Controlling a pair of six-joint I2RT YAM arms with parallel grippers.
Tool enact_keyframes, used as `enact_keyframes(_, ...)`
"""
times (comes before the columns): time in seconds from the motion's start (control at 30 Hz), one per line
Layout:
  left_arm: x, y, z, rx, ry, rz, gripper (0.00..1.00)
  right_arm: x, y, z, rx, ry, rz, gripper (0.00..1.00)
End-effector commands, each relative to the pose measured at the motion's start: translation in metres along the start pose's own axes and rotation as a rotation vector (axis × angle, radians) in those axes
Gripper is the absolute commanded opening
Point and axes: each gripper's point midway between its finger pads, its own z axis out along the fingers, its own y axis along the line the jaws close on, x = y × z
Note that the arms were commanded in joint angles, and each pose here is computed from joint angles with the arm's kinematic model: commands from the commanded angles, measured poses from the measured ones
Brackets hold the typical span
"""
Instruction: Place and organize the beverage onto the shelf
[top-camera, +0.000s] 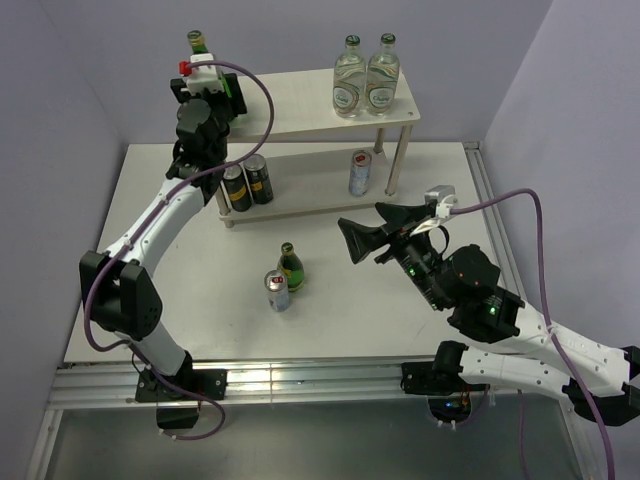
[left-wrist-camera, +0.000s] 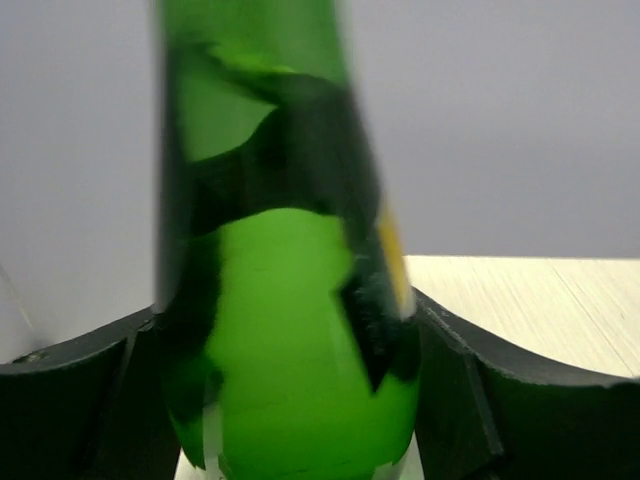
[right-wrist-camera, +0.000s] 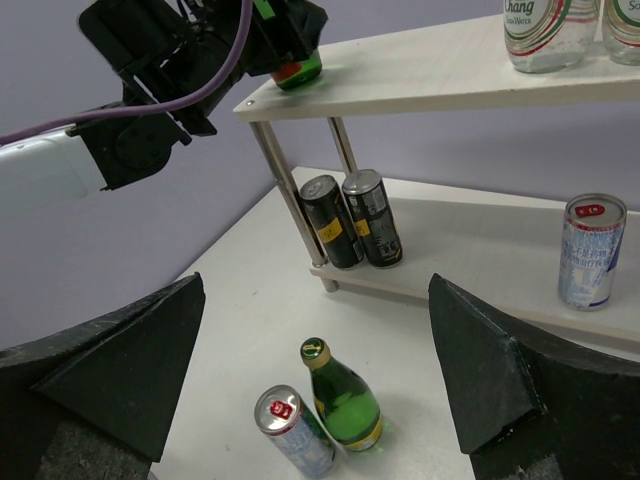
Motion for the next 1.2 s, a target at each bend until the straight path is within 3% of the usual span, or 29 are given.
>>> enact_keyframes(0.0, -0.004, -0.016, 0.006, 0.068, 0.003, -0.017, 0.79, -0.007, -0.007, -0.003, 0.024, -0.032, 0.021, 1.00)
enact_keyframes(0.3, 0.021, -0.019, 0.006, 0.057, 0.058, 0.057, 0.86, -0.008, -0.010, -0.008, 0.029, -0.039, 0.031, 1.00)
enact_keyframes(0.4, 0.021, -0.018, 0.002, 0.052, 0.056, 0.044, 0.99, -0.007, -0.011, -0.009, 0.031, -0.035, 0.030, 1.00)
enact_keyframes(0.73, 0.003, -0.007, -0.015, 0.021, 0.042, 0.022, 0.99, -0.010, -0.014, -0.016, 0.029, -0.042, 0.048, 1.00)
enact_keyframes(1.17, -0.036, 0.008, -0.078, 0.031, 0.043, -0.063, 0.99, -0.018, -0.013, -0.024, 0.013, -0.058, 0.095, 1.00)
